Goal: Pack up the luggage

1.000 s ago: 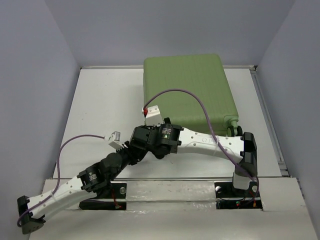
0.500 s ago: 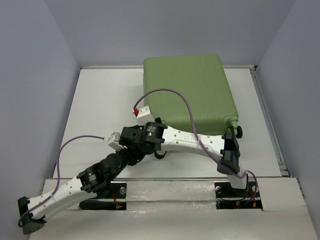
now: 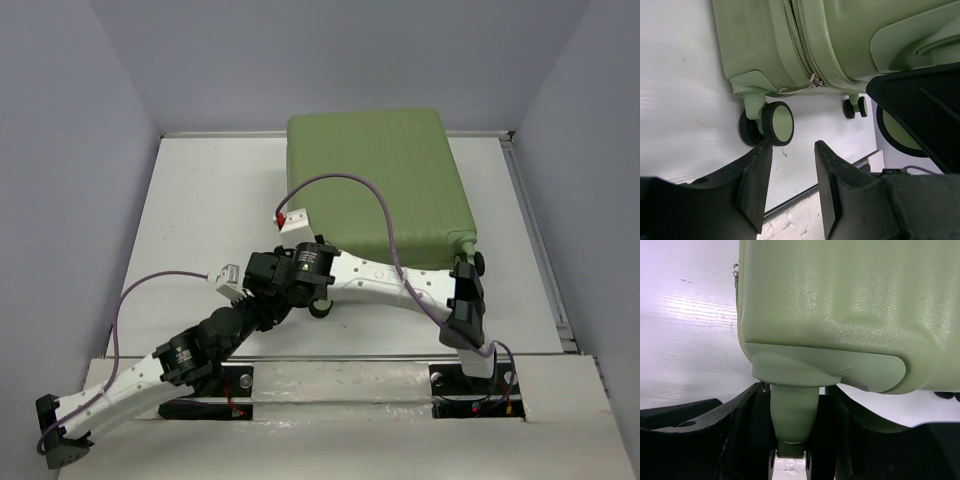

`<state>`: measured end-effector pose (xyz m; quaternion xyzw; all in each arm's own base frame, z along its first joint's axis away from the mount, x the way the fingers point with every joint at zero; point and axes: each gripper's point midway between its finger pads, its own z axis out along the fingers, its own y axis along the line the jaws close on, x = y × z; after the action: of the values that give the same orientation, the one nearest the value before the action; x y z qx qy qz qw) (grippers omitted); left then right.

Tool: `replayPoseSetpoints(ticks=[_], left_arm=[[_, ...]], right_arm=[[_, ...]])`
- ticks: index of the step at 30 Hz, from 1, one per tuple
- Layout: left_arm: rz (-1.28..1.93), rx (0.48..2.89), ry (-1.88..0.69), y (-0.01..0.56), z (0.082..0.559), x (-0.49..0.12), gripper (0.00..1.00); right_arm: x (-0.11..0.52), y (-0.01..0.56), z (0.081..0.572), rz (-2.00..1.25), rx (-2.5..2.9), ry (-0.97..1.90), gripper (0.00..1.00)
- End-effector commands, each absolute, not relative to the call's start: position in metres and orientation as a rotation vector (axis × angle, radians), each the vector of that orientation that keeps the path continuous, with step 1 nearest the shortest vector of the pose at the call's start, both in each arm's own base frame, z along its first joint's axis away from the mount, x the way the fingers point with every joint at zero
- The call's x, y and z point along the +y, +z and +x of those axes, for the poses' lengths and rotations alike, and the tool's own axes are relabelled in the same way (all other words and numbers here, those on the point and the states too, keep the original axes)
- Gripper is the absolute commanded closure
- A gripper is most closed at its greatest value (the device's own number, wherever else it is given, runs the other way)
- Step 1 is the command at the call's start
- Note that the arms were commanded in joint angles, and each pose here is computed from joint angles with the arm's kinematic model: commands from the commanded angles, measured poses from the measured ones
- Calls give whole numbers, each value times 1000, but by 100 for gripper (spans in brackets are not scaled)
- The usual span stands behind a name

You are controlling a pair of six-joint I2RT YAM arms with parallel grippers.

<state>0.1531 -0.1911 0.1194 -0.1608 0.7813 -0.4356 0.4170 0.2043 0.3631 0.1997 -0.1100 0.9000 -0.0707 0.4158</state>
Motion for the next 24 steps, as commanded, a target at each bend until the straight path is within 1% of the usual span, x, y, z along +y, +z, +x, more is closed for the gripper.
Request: replayPoseSetpoints(ticks=[1, 2, 3, 4, 5, 7, 8, 9, 11, 16, 18, 24], left_arm=[[-377, 1946, -1068, 123, 156, -191, 47], [-373, 1946, -1065, 124, 157, -191, 45], [-364, 1949, -1060, 124, 157, -191, 44], [-358, 1951, -1057, 126, 157, -192, 44], [-332, 1954, -1057, 127, 156, -194, 42], [-294, 1947, -1081, 133, 155, -201, 41], [-254, 1940, -1083, 136, 154, -204, 41], [-237, 1903, -1117, 148, 156, -209, 41], [-183, 1917, -1107, 149, 156, -216, 41], [-26, 1896, -1091, 167, 161, -242, 42], [14, 1868, -1113, 178, 162, -252, 44], [112, 1875, -1072, 174, 156, -275, 46]], right_arm=[[339, 231, 200, -241, 2216, -99, 93], [342, 233, 200, -234, 2208, -43, 93], [358, 239, 202, -193, 2179, 87, 93], [347, 239, 196, -220, 2180, 127, 93], [356, 247, 197, -184, 2150, 224, 93], [347, 243, 194, -192, 2138, 259, 93], [345, 260, 193, -159, 2106, 342, 93], [343, 264, 191, -167, 2094, 366, 93], [336, 272, 189, -158, 2077, 441, 93], [329, 268, 185, -185, 2078, 447, 93], [328, 264, 188, -180, 2082, 434, 93], [330, 266, 188, -186, 2066, 458, 93]])
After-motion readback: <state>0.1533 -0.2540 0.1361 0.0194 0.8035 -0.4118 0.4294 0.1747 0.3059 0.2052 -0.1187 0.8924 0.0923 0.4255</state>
